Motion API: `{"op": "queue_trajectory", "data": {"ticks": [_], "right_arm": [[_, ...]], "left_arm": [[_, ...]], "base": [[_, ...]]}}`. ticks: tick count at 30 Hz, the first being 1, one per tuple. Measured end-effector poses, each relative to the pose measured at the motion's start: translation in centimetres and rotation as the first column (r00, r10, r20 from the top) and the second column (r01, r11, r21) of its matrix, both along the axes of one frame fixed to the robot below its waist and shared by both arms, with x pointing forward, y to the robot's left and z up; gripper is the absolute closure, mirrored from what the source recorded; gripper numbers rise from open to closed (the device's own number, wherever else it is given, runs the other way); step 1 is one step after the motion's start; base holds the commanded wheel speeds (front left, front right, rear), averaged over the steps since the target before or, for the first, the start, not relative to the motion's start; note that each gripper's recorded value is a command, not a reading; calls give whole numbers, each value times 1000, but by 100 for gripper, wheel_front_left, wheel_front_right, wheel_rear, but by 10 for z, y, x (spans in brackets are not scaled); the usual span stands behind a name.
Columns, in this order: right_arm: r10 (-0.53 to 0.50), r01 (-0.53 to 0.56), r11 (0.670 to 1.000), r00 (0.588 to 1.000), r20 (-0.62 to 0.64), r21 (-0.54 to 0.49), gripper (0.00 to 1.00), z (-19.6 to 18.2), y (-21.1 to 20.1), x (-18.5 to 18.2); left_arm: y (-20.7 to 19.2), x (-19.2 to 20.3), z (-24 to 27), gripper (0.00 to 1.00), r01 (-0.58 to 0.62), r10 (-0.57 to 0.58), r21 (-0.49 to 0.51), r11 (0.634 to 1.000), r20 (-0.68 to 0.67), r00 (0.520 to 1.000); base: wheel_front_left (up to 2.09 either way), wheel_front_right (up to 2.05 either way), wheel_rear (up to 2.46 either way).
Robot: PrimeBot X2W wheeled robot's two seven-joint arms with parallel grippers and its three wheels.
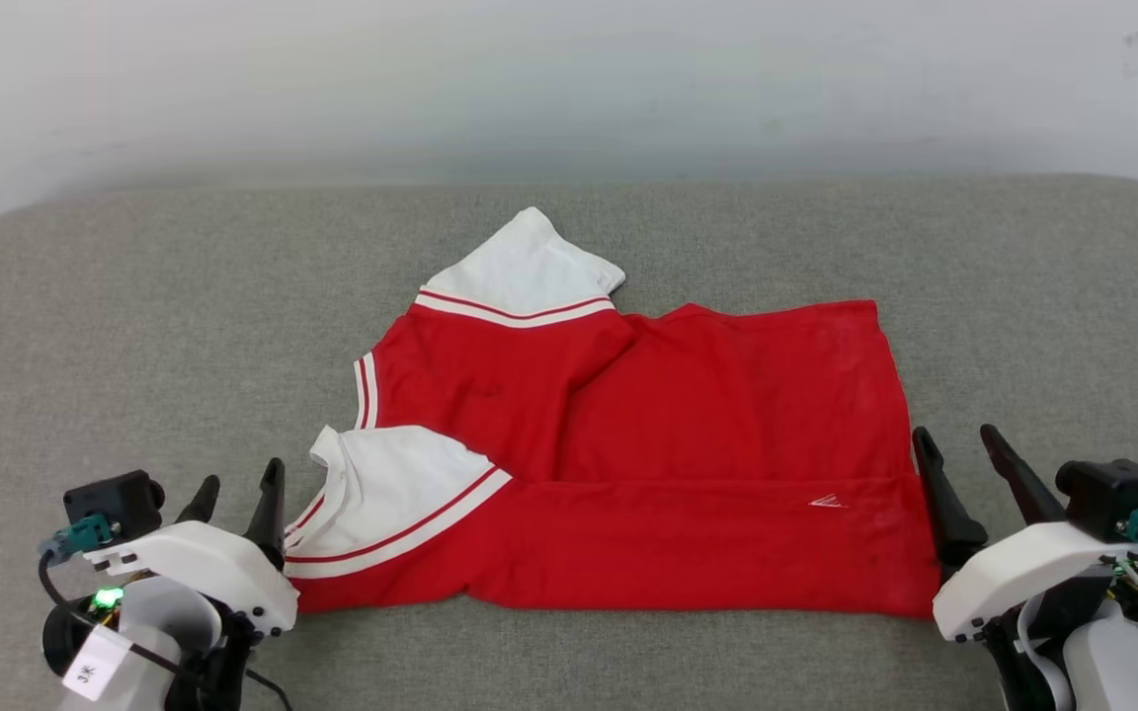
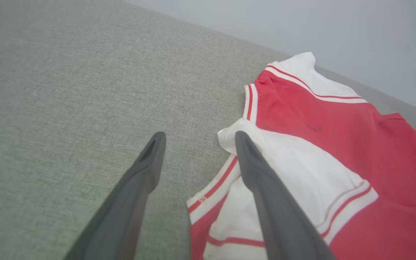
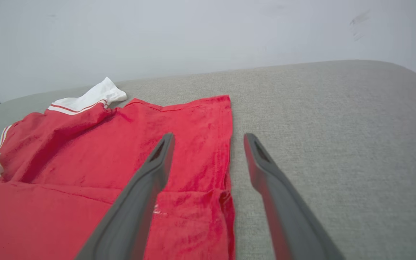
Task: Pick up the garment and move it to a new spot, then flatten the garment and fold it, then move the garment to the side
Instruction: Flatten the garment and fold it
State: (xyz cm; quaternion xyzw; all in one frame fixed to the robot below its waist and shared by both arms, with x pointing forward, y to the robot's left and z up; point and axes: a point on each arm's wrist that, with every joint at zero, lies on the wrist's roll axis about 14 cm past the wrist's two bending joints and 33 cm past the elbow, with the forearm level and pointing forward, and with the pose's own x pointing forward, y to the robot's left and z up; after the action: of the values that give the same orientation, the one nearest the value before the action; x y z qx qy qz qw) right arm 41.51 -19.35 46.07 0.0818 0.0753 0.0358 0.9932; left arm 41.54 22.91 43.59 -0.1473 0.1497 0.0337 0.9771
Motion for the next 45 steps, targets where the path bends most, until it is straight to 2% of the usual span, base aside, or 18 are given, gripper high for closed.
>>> {"op": "queue_trajectory", "data": {"ticks": [6, 11, 15, 20, 25, 32, 33, 34, 36, 40, 45], "right_arm": [[-21, 21, 1000, 999, 36, -3, 0, 13, -1, -12], [-35, 35, 999, 998, 44, 2, 0, 20, -1, -21], [-51, 51, 999, 998, 48, 6, 0, 24, -4, -25], [-71, 71, 997, 997, 29, 14, 0, 20, -8, -28], [-86, 86, 996, 996, 9, 17, 0, 13, -11, -25], [-109, 110, 993, 994, -29, 32, 0, 2, -18, -22], [-111, 112, 993, 993, -37, 38, 0, 0, -18, -22], [-113, 115, 992, 993, -43, 43, 0, -1, -19, -22], [-120, 123, 991, 991, -59, 46, 0, -3, -22, -23], [-118, 123, 991, 988, -104, 45, 0, -8, -29, -26], [-77, 86, 996, 962, -264, 23, 0, -28, -37, -35]], "left_arm": [[-2, -1, 14, 0, 68, -67, 11, 998, -51, 996], [-9, -5, 16, 0, 156, -155, -11, 988, -191, 969], [-20, -13, 8, 0, 220, -225, -53, 974, -323, 919], [-26, -30, -17, 0, 243, -249, -78, 967, -489, 836], [-24, -38, -43, 0, 211, -217, -81, 974, -591, 777], [-38, -45, -68, 0, 231, -264, -140, 963, -668, 696], [-39, -45, -70, 16, 229, -270, -151, 962, -672, 690], [-40, -45, -71, 58, 234, -277, -158, 959, -675, 684], [-43, -45, -70, 100, 237, -294, -178, 955, -668, 684], [-54, -45, -66, 100, 245, -325, -214, 946, -631, 704], [-49, -41, -53, 100, 246, -309, -187, 951, -580, 754]], "base": [[0, 0, 0], [0, 0, 0], [0, 0, 0], [0, 0, 0], [0, 0, 0], [0, 0, 0], [0, 0, 0], [0, 0, 0], [0, 0, 0], [0, 0, 0], [0, 0, 0]]}}
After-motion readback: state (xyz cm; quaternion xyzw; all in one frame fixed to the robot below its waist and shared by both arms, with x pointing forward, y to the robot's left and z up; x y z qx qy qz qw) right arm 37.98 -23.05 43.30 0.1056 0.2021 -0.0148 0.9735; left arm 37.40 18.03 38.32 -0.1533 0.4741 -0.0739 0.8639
